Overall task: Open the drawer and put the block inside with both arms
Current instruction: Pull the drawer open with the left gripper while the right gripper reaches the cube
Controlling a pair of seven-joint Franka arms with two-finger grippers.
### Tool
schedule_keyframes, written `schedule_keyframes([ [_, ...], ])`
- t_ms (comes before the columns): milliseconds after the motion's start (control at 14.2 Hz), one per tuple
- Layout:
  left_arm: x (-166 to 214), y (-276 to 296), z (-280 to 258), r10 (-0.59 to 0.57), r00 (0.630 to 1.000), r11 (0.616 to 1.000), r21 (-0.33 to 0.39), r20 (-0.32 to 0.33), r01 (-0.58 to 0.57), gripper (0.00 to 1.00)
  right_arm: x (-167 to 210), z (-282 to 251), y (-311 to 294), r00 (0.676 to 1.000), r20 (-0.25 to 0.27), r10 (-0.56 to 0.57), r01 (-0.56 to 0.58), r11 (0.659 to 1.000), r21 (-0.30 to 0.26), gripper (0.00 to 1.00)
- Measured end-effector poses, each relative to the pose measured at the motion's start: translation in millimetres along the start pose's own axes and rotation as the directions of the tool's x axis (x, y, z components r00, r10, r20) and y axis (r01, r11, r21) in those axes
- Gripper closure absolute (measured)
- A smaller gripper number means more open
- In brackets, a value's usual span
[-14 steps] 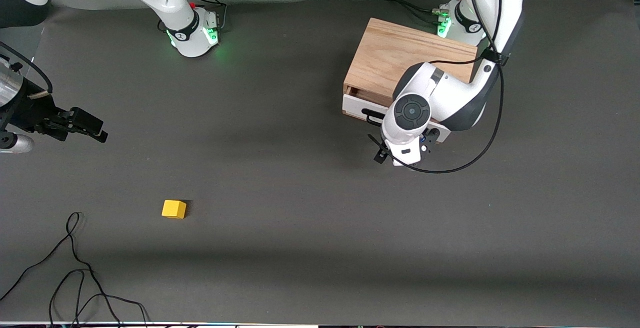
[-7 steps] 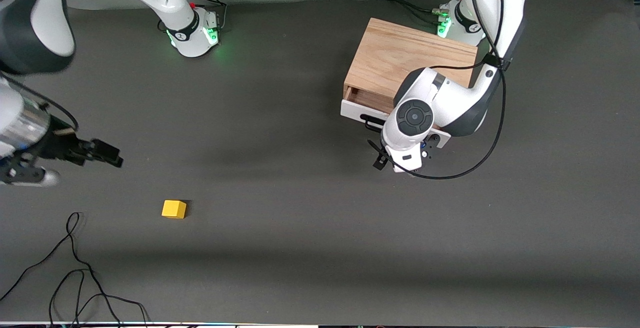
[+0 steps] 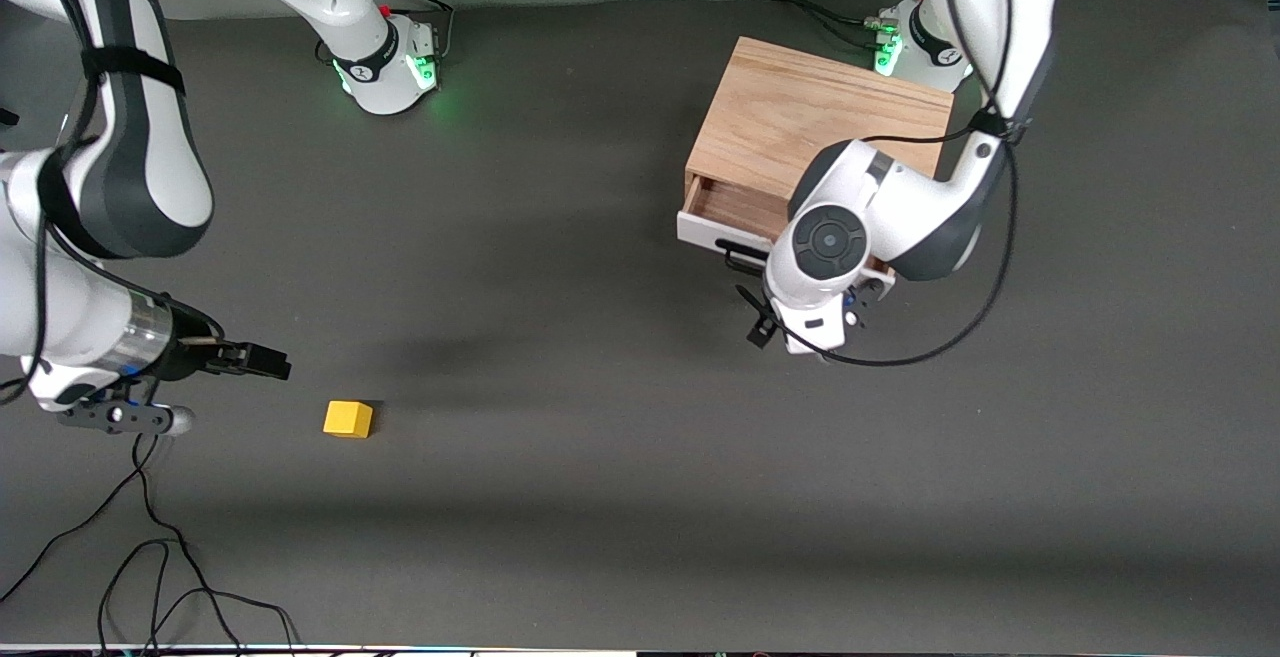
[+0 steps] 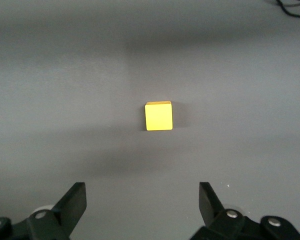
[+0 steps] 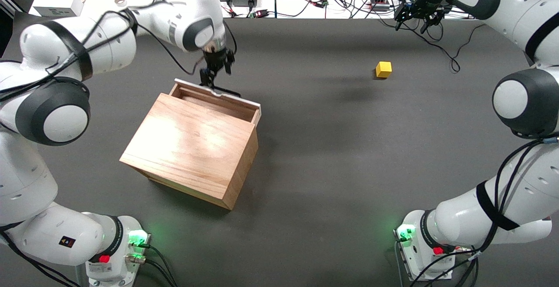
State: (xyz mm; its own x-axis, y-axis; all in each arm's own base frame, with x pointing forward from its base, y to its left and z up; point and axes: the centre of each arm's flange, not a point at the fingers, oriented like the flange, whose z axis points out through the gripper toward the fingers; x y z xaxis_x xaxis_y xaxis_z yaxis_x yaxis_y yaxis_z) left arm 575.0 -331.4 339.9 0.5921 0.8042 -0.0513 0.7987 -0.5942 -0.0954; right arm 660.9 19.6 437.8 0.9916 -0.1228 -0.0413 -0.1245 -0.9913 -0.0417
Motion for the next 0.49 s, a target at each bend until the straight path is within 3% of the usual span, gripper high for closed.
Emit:
schedule_keyframes([
  [212,23.8,2.5,-49.6,0.002,1.000,1.000,-0.001,-0.016,-0.002,0.00,6.7,24.5,1.4,1.000,0.016,0.003,-0.003,1.000,-0.002,0.00],
  [494,20.0,4.8,-32.2,0.009,1.000,0.999,0.034,-0.006,-0.008,0.00,12.0,50.2,2.7,0.999,0.031,0.007,-0.006,1.000,-0.004,0.00],
])
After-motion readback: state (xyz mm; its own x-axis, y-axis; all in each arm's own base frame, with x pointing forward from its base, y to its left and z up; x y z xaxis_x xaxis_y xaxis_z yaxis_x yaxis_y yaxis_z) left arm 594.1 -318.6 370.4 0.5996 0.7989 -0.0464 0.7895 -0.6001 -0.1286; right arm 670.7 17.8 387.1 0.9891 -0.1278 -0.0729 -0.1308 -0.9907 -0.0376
